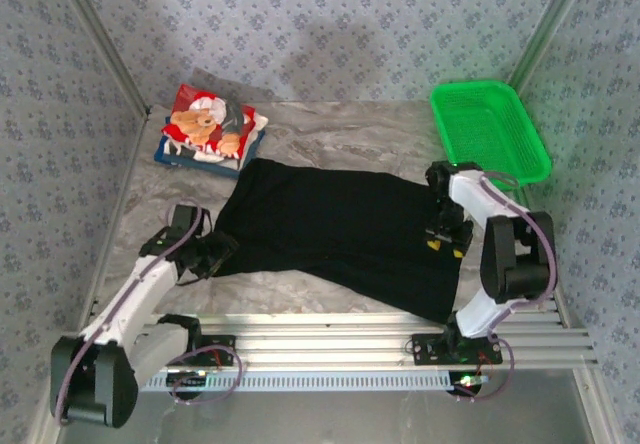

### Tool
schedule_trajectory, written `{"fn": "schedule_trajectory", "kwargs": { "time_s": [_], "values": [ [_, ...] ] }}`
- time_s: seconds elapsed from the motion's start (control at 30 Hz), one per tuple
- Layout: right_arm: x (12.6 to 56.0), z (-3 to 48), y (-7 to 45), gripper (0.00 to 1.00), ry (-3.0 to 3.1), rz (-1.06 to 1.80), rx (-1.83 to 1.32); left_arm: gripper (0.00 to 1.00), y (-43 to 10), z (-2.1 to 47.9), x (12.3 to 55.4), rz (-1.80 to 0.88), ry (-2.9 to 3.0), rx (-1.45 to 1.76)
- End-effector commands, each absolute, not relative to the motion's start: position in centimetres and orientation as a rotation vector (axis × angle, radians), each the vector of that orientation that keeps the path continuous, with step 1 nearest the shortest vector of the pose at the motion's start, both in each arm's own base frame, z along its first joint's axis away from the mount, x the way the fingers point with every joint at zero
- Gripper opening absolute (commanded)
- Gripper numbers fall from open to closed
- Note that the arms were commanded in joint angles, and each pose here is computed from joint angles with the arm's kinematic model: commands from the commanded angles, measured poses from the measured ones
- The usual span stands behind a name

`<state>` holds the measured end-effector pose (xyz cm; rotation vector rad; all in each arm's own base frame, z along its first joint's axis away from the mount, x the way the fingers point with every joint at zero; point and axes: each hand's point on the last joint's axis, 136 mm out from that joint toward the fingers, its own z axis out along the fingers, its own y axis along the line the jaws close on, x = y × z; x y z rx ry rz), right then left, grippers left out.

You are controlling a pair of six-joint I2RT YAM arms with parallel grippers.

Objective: Fold and stack the t-shirts

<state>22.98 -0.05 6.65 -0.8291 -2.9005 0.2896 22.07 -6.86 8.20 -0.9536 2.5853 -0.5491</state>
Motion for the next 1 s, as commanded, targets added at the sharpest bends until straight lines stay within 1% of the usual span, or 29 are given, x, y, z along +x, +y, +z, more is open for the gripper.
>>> {"fn": "schedule_trajectory", "kwargs": {
  "time_s": [0.0,0.07,0.13,0.23,0.33,0.43,0.53,0.63,0.73,0.83,0.97],
  "values": [
    [22.3,6.3,1.8,0.53,-2.859,0.067,-0.939,0.63,-6.8,12.4,23.0,-0.562,2.516,-0.915],
    [21.9,4.8,3.0,0.53,-2.809,-0.045,-0.992,0.68,-7.0,14.2,24.1,-0.573,2.494,-0.850],
    [21.6,3.5,3.6,0.53,-2.769,-0.099,-1.057,0.72,-6.9,15.8,25.0,-0.548,2.485,-0.797],
    [21.5,2.2,2.8,0.55,-2.733,-0.057,-1.141,0.75,-6.7,19.1,26.8,-0.518,2.437,-0.715],
    [22.2,1.3,1.5,0.57,-2.707,-0.016,-1.233,0.81,-6.4,22.6,28.1,-0.498,2.368,-0.662],
    [22.5,0.4,0.3,0.58,-2.661,0.018,-1.328,0.82,-6.0,25.0,28.7,-0.487,2.328,-0.641],
    [23.0,0.1,-0.9,0.59,-2.658,0.098,-1.324,0.83,-5.6,26.4,28.5,-0.478,2.304,-0.638],
    [23.4,-0.3,-1.9,0.61,-2.652,0.175,-1.266,0.83,-5.1,26.5,27.6,-0.458,2.293,-0.652],
    [23.9,-0.7,-3.3,0.61,-2.655,0.253,-1.196,0.83,-5.1,25.5,26.7,-0.466,2.304,-0.671],
    [24.4,-0.6,-5.3,0.62,-2.686,0.367,-1.094,0.83,-5.7,23.6,25.6,-0.495,2.337,-0.679],
    [24.1,-0.3,-8.3,0.65,-2.701,0.495,-0.966,0.83,-7.8,20.0,24.9,-0.536,2.394,-0.657]
  ]
}}
